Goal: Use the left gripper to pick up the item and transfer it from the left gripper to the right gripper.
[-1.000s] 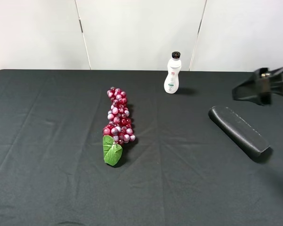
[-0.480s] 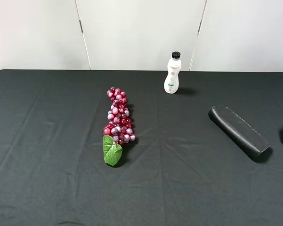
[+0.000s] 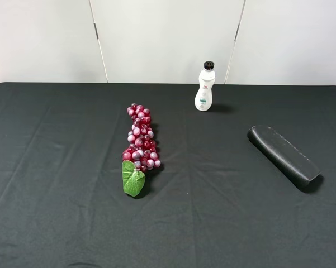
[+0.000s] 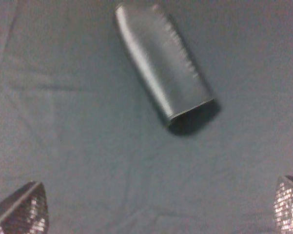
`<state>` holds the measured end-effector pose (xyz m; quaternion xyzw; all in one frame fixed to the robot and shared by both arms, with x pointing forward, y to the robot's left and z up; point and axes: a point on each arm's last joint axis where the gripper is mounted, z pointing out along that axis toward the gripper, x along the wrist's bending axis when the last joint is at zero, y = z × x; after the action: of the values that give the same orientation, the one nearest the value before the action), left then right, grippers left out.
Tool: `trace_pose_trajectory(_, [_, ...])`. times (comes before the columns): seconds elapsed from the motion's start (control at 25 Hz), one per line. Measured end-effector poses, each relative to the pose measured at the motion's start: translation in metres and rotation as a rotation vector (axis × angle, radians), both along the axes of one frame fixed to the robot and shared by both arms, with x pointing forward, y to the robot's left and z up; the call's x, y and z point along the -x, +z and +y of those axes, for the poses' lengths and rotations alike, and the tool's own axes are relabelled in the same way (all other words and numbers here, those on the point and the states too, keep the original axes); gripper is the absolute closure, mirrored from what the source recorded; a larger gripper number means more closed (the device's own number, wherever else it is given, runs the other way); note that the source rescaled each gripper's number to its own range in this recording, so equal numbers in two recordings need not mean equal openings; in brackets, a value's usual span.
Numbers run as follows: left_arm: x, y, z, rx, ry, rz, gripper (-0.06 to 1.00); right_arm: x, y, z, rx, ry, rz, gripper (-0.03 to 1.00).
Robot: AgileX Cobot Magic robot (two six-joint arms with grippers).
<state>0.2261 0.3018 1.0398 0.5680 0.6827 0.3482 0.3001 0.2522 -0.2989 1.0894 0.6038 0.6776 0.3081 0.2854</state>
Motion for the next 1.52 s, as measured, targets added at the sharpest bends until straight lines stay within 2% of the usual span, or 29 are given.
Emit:
trace_pose_trajectory(0.36, [0.000,0.000,0.000,0.000,0.000,0.000,-0.06,0.028,-0.018,-0.006,-0.041,-0.035,-0.251,-0.03])
trace_pose_trajectory(0.56, [0.000,0.000,0.000,0.000,0.000,0.000,-0.06,0.024,-0.032,-0.005,-0.036,-0.037,-0.224,-0.03])
trace_pose_trajectory(0.72, [0.000,0.000,0.000,0.000,0.000,0.000,-0.06,0.019,-0.034,-0.005,-0.039,-0.034,-0.257,-0.03])
trace_pose_trajectory(1.36, [0.000,0.000,0.000,-0.001,-0.001,0.000,-0.06,0.017,-0.035,-0.004,-0.040,-0.033,-0.262,-0.03])
trace_pose_trajectory(1.52, [0.000,0.000,0.000,-0.001,-0.001,0.000,-0.06,0.017,-0.035,-0.004,-0.031,-0.103,-0.265,-0.03])
